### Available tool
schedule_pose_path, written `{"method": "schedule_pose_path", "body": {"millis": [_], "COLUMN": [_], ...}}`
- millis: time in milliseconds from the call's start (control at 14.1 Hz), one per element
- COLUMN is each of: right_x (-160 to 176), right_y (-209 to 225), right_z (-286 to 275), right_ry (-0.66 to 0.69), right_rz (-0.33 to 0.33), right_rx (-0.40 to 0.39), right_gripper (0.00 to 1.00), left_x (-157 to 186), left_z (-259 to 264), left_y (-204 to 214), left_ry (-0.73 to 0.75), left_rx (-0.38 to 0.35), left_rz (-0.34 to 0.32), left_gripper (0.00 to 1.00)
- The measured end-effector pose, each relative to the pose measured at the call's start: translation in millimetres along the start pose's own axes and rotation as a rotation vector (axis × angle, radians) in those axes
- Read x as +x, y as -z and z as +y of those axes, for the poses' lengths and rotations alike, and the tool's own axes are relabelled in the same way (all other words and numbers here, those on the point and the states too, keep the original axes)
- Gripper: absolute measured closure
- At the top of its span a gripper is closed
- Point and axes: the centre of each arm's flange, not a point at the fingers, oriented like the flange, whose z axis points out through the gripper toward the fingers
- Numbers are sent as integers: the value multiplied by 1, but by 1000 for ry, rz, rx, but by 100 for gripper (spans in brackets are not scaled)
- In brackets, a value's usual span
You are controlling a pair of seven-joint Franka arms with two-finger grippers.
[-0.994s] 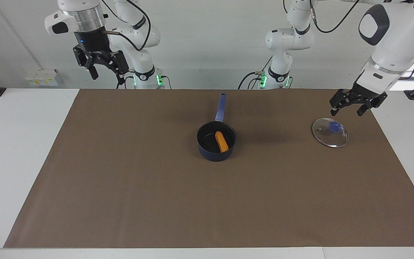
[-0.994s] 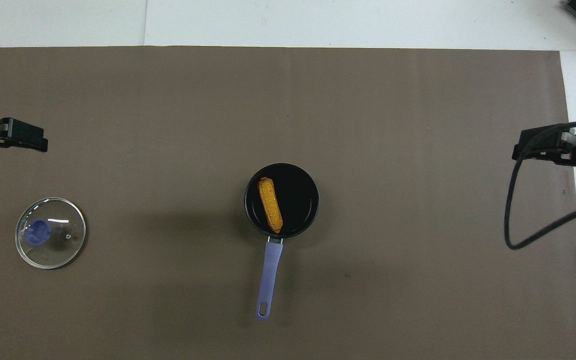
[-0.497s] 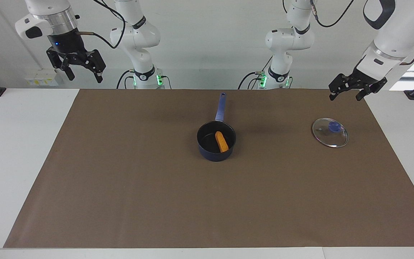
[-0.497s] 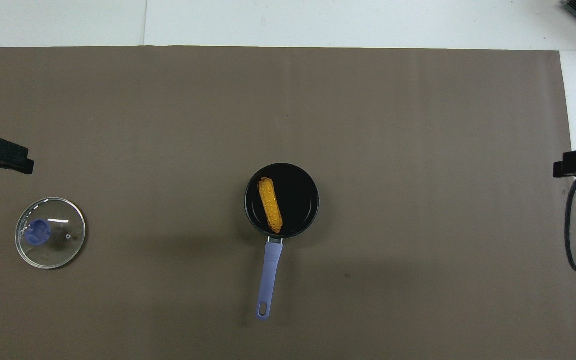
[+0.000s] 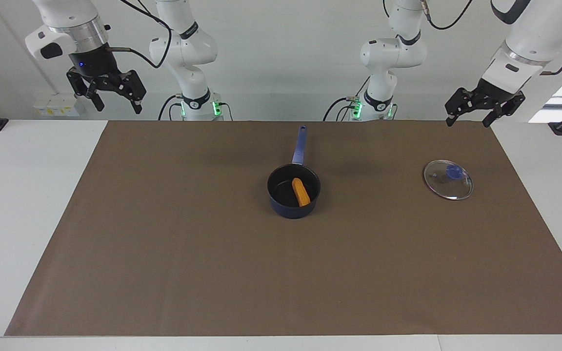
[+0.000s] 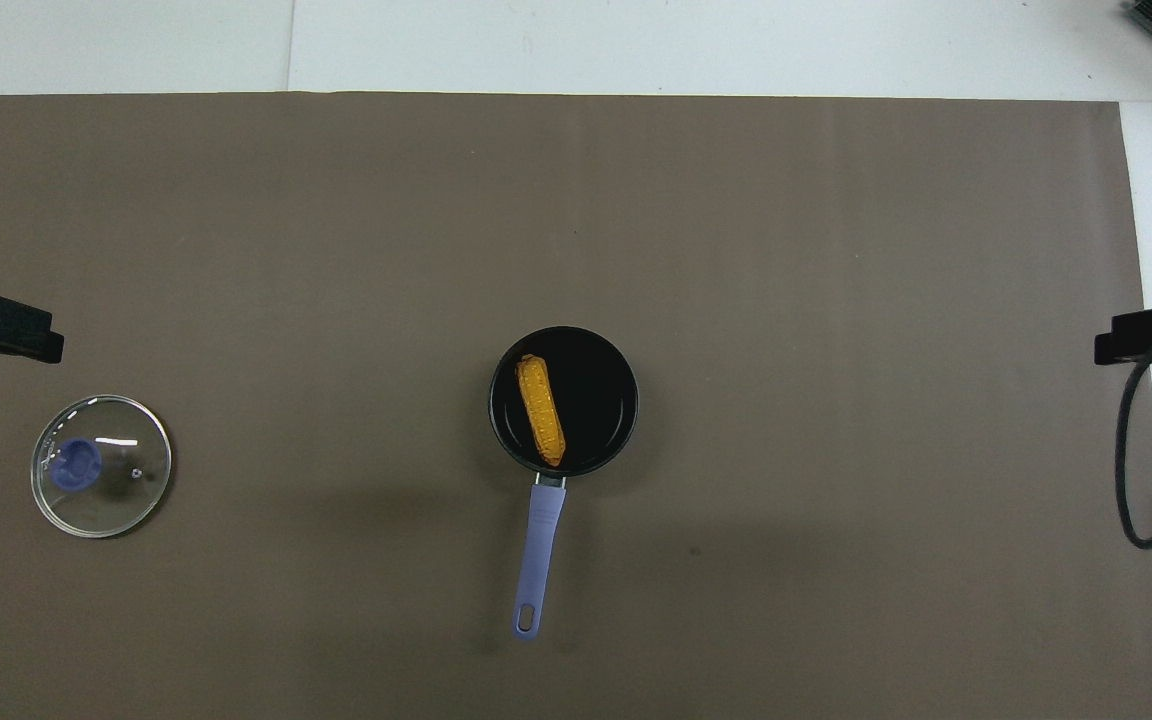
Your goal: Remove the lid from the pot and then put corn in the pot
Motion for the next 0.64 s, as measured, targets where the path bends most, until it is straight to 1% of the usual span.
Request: {"method": "schedule_pose_path", "body": {"millis": [213, 639], "right_x": [-2, -7], "right_y": [2, 6], "right_z": [-2, -4], "right_ry": [10, 90], "right_rz": [-3, -9], "right_rx": [0, 0], "right_gripper": [0, 0], "left_x": [1, 1], "left_z": [0, 0], "left_y": [0, 0], "left_ry": [0, 0], "left_rx": [0, 0], "left_rz": [6, 8], "left_gripper": [0, 0]}}
